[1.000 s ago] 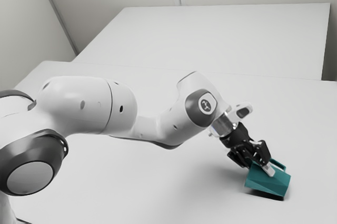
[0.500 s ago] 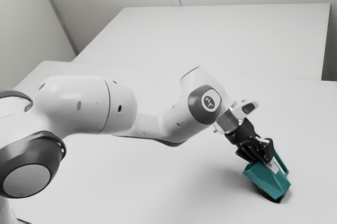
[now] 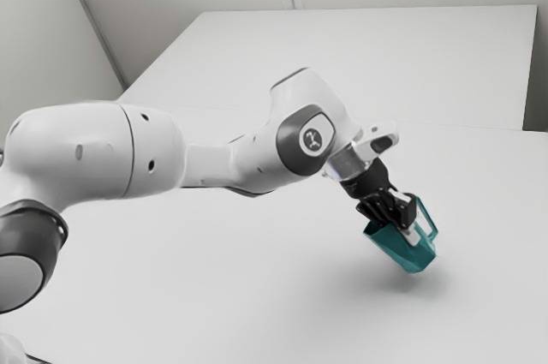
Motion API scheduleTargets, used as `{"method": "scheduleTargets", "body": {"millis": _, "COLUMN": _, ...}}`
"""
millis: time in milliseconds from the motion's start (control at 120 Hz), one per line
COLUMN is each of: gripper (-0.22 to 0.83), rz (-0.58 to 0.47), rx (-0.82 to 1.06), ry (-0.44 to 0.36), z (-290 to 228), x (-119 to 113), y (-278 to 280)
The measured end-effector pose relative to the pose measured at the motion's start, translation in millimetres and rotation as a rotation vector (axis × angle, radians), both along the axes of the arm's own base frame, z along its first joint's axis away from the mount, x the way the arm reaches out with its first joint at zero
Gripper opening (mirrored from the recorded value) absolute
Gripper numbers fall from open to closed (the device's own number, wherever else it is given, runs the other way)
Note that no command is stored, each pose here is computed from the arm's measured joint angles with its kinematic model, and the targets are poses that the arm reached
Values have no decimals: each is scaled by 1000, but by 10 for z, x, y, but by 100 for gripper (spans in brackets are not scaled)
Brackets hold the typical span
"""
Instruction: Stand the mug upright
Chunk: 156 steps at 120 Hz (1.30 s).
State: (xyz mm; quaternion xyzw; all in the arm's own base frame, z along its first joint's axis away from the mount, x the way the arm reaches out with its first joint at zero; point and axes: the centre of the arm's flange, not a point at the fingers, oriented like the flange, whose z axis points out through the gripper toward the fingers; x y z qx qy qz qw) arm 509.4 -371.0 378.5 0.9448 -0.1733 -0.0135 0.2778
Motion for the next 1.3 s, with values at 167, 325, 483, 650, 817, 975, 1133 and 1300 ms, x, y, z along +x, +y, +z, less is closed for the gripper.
{"method": "scheduleTargets", "body": {"millis": 167, "gripper": -17, "rz": -2, "rx": 146, "ry": -61, "z": 89, "x": 108, "y": 574}}
{"method": "scheduleTargets", "body": {"millis": 325, "gripper": -17, "rz": 11, "rx": 303, "ry": -107, "z": 134, "x": 188, "y": 1212}}
{"method": "scheduleTargets", "body": {"millis": 483, "gripper": -17, "rz": 17, "rx": 449, "ry": -132, "z": 105, "x": 310, "y": 1736}}
{"method": "scheduleTargets", "body": {"millis": 650, "gripper": -17, "rz": 23, "rx": 572, "ry": -137, "z": 61, "x": 422, "y": 2187}}
{"method": "scheduleTargets", "body": {"millis": 817, "gripper": -17, "rz": 55, "rx": 640, "ry": -122, "z": 19, "x": 516, "y": 2643}}
{"method": "scheduleTargets", "body": {"millis": 975, "gripper": -17, "rz": 81, "rx": 674, "ry": -94, "z": -119, "x": 626, "y": 2959}}
{"method": "scheduleTargets", "body": {"millis": 1133, "gripper": -17, "rz": 75, "rx": 708, "ry": -73, "z": -343, "x": 782, "y": 3131}}
{"method": "scheduleTargets", "body": {"millis": 1300, "gripper": -17, "rz": 60, "rx": 728, "ry": -55, "z": -502, "x": 841, "y": 3246}}
